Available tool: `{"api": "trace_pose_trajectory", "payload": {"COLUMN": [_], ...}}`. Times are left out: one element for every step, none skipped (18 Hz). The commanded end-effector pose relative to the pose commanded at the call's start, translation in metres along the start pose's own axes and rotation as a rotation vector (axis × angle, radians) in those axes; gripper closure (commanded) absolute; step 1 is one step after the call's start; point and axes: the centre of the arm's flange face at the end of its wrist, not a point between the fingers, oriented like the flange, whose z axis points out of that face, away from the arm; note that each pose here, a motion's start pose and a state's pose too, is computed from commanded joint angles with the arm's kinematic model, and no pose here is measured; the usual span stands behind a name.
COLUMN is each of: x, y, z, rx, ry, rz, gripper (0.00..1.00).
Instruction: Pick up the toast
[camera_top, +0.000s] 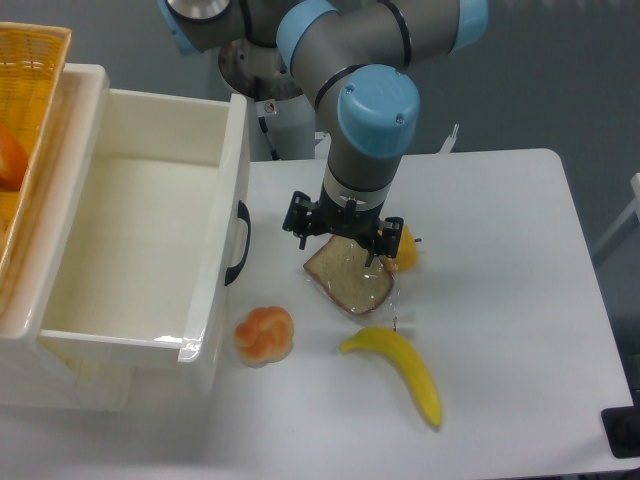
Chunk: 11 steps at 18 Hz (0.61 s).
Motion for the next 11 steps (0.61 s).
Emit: {"api": "trace_pose_trajectory", "payload": {"x": [-0.001,-0.003,-0.003,-0.002,-0.003,-0.003,-0.004,-0.005,-0.006,-0.007,-0.007], "y": [0.000,0.001,0.001,0.001,0.001,0.001,0.000,-0.001,-0.002,-0.003,-0.002], "z": [0.001,0.001,0.001,0.001,0.001,0.001,0.004,0.019,0.025,0.032,0.036], "rx": [-0.002,-0.001,0.000,0.000,0.001,0.000,-0.002,-0.015,-0.021,-0.030,-0.038], "ry": [0.002,0.001,0.002,0.004,0.003,0.004,0.008,0.037,0.047,0.053,0.060], "rz": [0.000,-0.005,-0.006,-0.006,-0.009,-0.010,-0.013,-0.015,-0.020,-0.026,-0.038], "gripper": [0.00,0.00,0.00,0.00,0.00,0.00,0.00,0.00,0.00,0.00,0.00]}}
